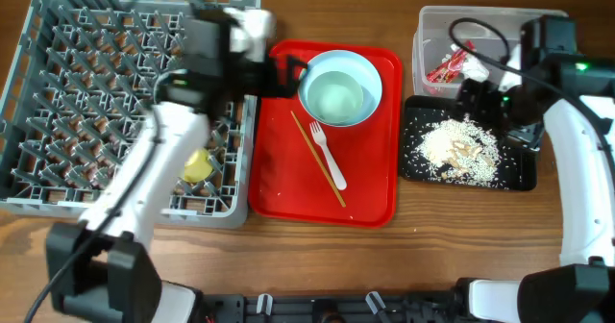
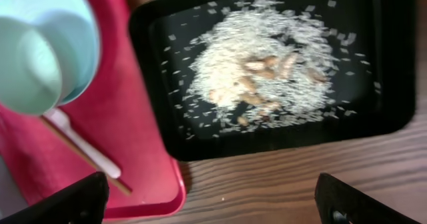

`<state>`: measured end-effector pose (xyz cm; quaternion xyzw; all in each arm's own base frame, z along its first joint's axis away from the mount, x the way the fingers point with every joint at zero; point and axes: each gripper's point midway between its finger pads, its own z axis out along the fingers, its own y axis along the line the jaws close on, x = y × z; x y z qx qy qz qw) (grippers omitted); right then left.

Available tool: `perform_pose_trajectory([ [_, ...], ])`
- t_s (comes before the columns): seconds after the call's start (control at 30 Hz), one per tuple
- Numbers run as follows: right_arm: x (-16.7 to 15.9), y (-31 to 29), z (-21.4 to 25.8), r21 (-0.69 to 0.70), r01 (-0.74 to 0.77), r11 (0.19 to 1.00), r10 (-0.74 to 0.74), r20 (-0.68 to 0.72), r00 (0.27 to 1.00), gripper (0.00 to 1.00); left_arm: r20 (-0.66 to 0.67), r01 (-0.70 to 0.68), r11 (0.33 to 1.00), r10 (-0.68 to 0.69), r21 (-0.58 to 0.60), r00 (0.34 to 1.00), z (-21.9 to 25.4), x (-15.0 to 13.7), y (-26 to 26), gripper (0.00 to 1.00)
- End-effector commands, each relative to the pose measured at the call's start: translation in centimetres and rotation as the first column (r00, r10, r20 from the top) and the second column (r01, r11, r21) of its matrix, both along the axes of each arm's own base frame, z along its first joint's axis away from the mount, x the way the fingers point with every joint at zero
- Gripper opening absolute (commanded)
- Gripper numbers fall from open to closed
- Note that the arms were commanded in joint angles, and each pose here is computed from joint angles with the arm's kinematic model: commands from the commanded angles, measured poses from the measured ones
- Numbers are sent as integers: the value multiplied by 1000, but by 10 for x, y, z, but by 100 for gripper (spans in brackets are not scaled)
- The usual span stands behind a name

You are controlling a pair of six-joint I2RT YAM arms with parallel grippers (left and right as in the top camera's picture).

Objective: Sort waste into correct bins and load items into the dishwasher rack
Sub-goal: 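Reach the left gripper to the stacked bowls on the plate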

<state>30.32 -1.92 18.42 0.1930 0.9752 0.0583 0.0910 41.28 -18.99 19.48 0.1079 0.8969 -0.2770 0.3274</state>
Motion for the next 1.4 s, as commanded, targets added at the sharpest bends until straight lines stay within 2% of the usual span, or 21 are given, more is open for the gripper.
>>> perform_pose_trajectory([
  [0.0,-2,-16,10,-20,55,998,-55,21,998,100,87,13,988,-27,154,996,-19,0,-50,100],
  [0.2,-2,-18,10,-20,64,998,-64,19,998,100,108,110,976,-132,188,985,-50,-14,-114,100],
  [0.4,-2,-16,10,-10,60,998,-59,19,998,100,105,99,955,-133,280,986,-95,-16,-136,99],
  [0.53,-2,-16,10,-6,59,998,-59,19,998,100,70,81,935,-111,346,991,-129,-14,-131,89],
  [0.6,-2,-16,10,-6,59,998,-59,19,998,100,41,87,927,-110,366,993,-144,-15,-128,74],
  [0.7,-2,-16,10,-6,59,998,-59,19,998,100,18,95,920,-111,380,994,-153,-18,-126,63],
  [0.77,-2,-16,10,-6,58,998,-58,19,998,100,10,98,917,-110,386,994,-155,-19,-125,49],
  [0.83,-2,-16,10,-6,58,998,-58,19,998,100,2,95,912,-105,398,994,-157,-20,-121,41],
  [1.1,-3,-16,9,-5,59,998,-59,16,998,100,13,42,881,-54,471,998,-161,-17,-104,40],
  [1.37,-4,-15,9,-5,58,998,-58,13,998,99,-9,52,873,-55,485,998,-174,-19,-103,29],
])
